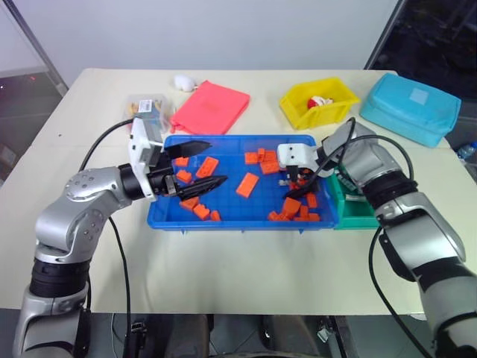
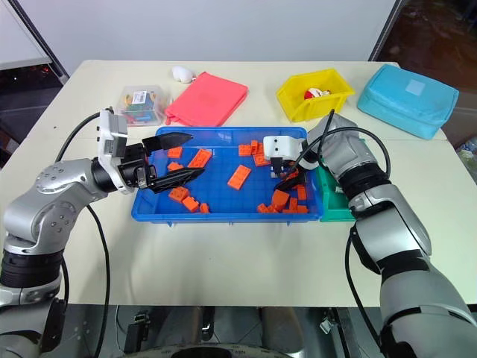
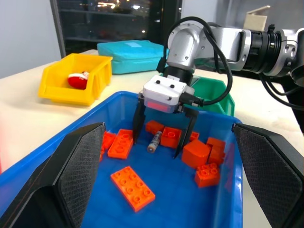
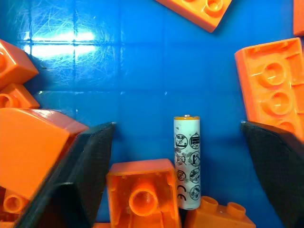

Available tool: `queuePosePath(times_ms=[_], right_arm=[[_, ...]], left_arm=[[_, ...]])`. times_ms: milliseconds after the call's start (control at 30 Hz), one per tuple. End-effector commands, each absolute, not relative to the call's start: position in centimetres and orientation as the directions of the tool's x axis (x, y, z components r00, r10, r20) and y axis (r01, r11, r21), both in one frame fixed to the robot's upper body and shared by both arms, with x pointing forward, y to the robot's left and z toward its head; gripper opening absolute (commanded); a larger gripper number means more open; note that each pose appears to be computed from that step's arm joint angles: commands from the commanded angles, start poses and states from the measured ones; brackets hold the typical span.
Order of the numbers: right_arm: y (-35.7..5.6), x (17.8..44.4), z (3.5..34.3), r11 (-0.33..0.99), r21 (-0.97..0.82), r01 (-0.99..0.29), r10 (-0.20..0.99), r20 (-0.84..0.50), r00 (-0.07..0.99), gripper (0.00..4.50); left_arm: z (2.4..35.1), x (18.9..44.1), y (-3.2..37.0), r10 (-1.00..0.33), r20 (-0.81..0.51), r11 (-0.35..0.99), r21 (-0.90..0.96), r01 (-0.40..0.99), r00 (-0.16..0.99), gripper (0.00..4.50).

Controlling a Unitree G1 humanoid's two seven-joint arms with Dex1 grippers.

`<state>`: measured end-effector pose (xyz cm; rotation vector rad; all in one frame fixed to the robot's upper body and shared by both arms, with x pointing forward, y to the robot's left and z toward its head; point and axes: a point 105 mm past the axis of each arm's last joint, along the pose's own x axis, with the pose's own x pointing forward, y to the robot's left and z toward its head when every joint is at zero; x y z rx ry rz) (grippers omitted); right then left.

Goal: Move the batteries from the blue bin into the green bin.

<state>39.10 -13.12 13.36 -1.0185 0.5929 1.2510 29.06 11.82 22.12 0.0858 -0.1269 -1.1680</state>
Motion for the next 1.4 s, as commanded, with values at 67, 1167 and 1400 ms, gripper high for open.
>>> queuePosePath(times_ms=[67,1167,1400], right_arm=[[-12.9,38.8,11.8,-0.024,-0.287,-0.958,0.454,-0.857,0.245,1.69],[-15.0,40.0,12.1,0.017,-0.379,-0.925,0.37,-0.857,0.358,4.44],[-15.7,40.4,12.1,0.104,-0.35,-0.931,0.368,-0.856,0.363,4.44]], left_arm=[[22.9,28.9,11.9,-0.918,0.079,0.396,0.171,0.902,0.388,4.5],[22.7,29.2,12.0,-0.914,0.084,0.405,0.168,0.899,0.396,4.5],[22.5,29.2,12.0,-0.913,0.08,0.408,0.17,0.897,0.4,4.5]])
